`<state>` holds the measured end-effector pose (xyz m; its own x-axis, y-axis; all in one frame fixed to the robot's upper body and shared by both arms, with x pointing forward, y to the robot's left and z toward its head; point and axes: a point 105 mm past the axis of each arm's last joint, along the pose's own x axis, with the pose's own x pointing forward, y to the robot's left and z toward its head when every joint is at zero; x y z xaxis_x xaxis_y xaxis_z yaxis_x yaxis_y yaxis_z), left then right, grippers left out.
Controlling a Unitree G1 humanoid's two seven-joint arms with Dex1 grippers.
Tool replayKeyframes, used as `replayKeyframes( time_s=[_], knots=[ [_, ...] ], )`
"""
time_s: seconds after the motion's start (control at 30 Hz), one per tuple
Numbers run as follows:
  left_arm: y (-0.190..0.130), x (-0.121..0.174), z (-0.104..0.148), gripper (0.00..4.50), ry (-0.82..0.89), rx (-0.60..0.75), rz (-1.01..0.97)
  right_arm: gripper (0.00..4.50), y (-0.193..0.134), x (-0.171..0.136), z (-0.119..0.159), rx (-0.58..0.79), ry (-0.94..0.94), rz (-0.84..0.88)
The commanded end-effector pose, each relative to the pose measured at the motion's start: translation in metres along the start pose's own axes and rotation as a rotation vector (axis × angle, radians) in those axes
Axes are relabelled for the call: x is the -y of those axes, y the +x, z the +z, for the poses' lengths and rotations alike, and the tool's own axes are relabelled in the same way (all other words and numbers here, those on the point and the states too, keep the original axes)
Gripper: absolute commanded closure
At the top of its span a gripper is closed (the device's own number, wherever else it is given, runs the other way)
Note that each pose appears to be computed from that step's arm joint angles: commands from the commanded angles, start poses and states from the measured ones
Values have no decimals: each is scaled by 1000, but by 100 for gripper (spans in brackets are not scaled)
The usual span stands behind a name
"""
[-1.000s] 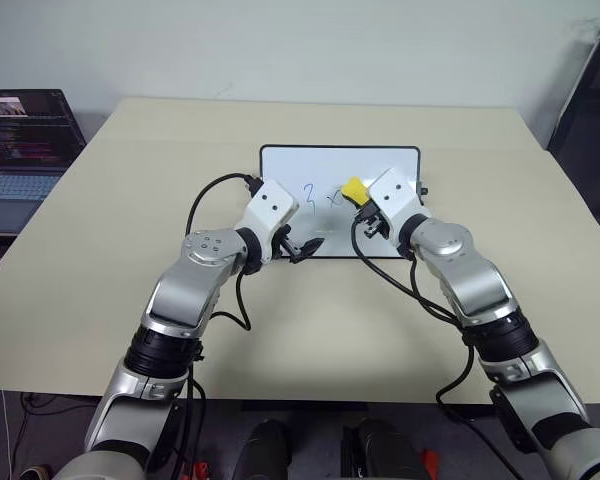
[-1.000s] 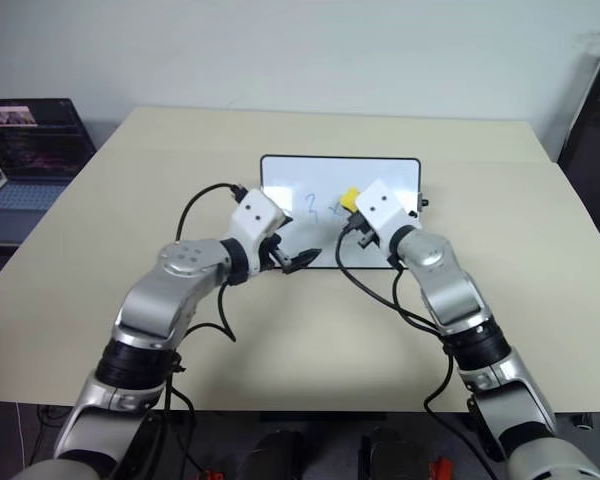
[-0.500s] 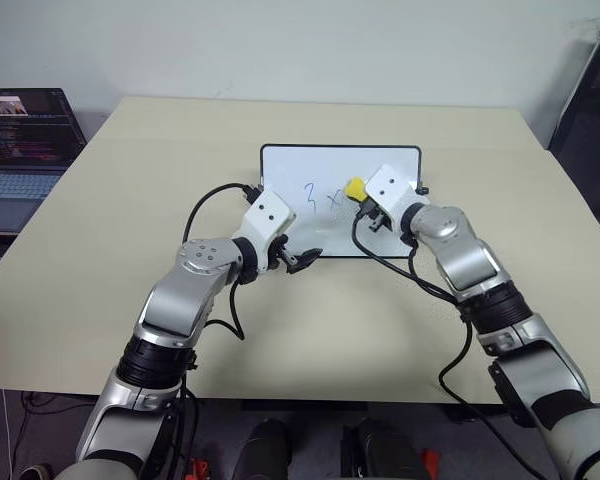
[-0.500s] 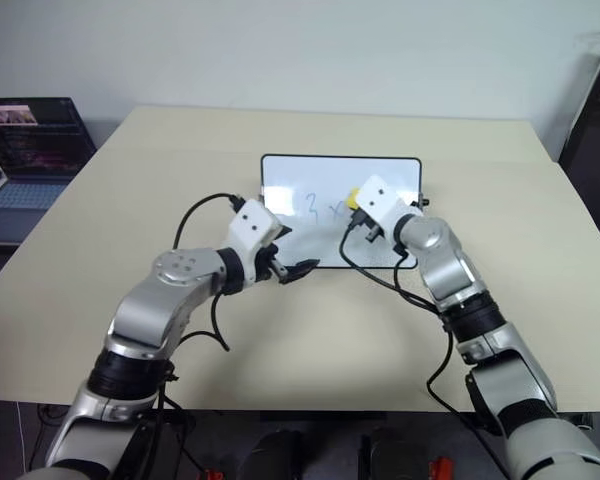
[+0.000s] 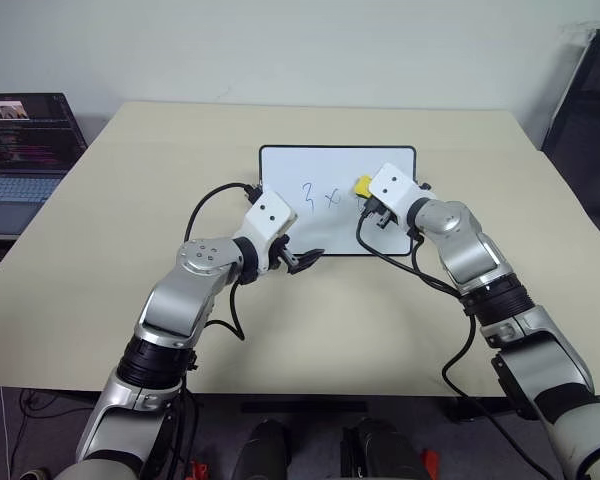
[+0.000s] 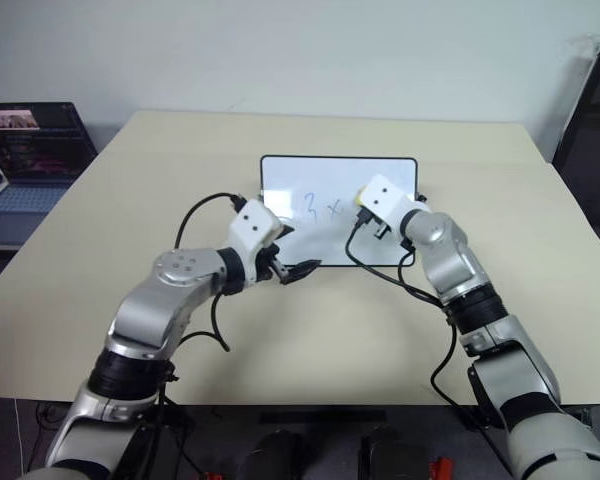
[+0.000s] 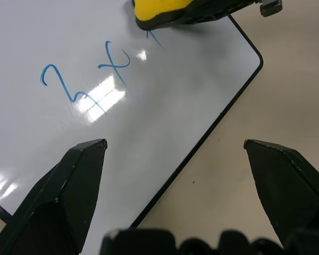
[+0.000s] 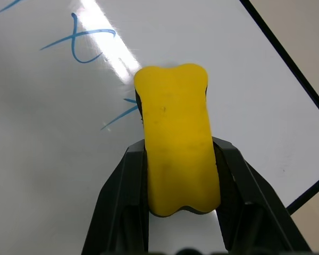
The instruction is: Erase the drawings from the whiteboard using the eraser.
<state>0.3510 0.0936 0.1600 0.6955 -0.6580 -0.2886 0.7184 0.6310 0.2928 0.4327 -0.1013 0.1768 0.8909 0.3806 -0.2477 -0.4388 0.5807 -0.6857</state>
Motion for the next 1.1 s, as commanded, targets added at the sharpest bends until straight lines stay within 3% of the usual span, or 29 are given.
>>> replayKeyframes(
  time_s=[0.03, 0.23, 0.53, 0.93, 1.1],
  knots=[
    [-2, 3, 15, 0, 46, 50, -5, 328, -3, 2, -7, -24, 4, 32],
    [-3, 2, 15, 0, 46, 48, -7, 328, -10, -16, -16, -66, -22, 163],
    [-5, 2, 11, 0, 38, 36, -4, 330, -1, 27, 4, 1, -52, -78],
    [-7, 3, 5, 0, 28, 20, 2, 330, -7, -4, -21, -84, -48, 110],
    [-6, 4, 3, 0, 25, 18, 2, 330, -7, -5, -11, -47, -80, 104]
  ],
)
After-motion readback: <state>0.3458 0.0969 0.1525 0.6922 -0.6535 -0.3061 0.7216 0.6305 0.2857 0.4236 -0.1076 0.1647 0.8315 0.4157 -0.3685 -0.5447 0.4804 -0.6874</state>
